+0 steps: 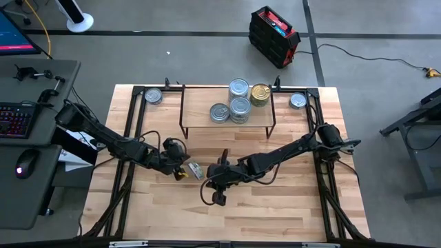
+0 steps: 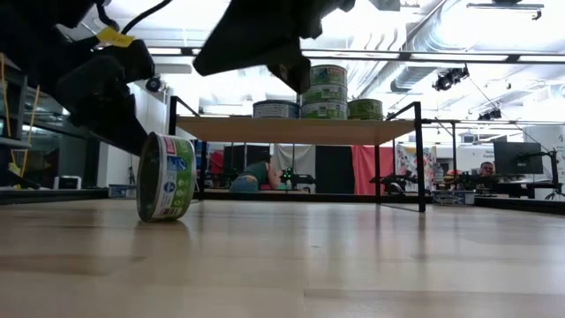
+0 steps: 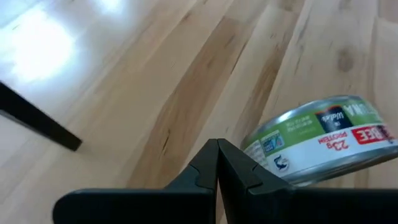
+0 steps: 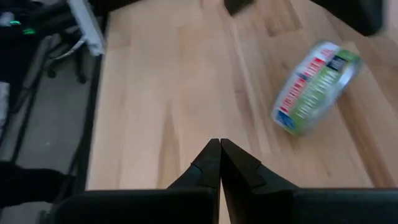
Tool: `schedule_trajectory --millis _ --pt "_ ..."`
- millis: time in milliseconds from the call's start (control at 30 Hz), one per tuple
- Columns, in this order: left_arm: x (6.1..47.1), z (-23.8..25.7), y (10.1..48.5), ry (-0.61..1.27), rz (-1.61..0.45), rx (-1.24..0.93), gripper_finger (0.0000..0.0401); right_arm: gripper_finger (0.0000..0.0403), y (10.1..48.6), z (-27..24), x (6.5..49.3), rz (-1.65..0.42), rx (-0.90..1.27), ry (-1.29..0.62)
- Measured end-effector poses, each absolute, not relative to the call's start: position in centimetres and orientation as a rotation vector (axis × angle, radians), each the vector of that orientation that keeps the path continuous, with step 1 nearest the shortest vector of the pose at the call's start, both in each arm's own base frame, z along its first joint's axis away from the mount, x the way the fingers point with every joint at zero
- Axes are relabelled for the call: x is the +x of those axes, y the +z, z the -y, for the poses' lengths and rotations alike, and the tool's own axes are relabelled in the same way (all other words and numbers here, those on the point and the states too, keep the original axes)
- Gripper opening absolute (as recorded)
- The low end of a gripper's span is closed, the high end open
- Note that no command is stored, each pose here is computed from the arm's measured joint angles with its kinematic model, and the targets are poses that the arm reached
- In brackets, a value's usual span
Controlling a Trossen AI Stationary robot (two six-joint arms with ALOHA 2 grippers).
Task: Stack canned seafood by type on shelf
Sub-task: Stack the light green tuna can on top of the other light green tuna can on the shelf
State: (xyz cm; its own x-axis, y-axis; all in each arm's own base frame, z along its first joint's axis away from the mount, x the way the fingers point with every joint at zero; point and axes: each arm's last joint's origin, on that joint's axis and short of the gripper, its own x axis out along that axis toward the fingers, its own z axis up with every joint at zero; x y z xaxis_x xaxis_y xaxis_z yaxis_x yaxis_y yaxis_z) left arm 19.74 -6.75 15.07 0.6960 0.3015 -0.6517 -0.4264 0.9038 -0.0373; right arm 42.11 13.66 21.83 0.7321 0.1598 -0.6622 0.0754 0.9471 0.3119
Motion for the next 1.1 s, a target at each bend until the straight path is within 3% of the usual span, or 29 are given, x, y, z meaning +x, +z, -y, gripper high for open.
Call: schedule_trajectory --millis 267,633,1100 --pt "20.4 6.1 15.4 0.426 -0.646 -0.2 0.0 0.0 19.1 -14.0 43.7 -0.716 0.363 0.056" --pt "20.7 5.4 15.4 0.373 -0.685 -0.21 0.0 0.0 15.7 -13.9 45.4 -0.589 0.456 -0.152" --pt "20.7 5.6 15.3 0.323 -0.704 -0.28 0.0 0.0 15.3 -12.8 45.7 -0.58 0.469 -0.227"
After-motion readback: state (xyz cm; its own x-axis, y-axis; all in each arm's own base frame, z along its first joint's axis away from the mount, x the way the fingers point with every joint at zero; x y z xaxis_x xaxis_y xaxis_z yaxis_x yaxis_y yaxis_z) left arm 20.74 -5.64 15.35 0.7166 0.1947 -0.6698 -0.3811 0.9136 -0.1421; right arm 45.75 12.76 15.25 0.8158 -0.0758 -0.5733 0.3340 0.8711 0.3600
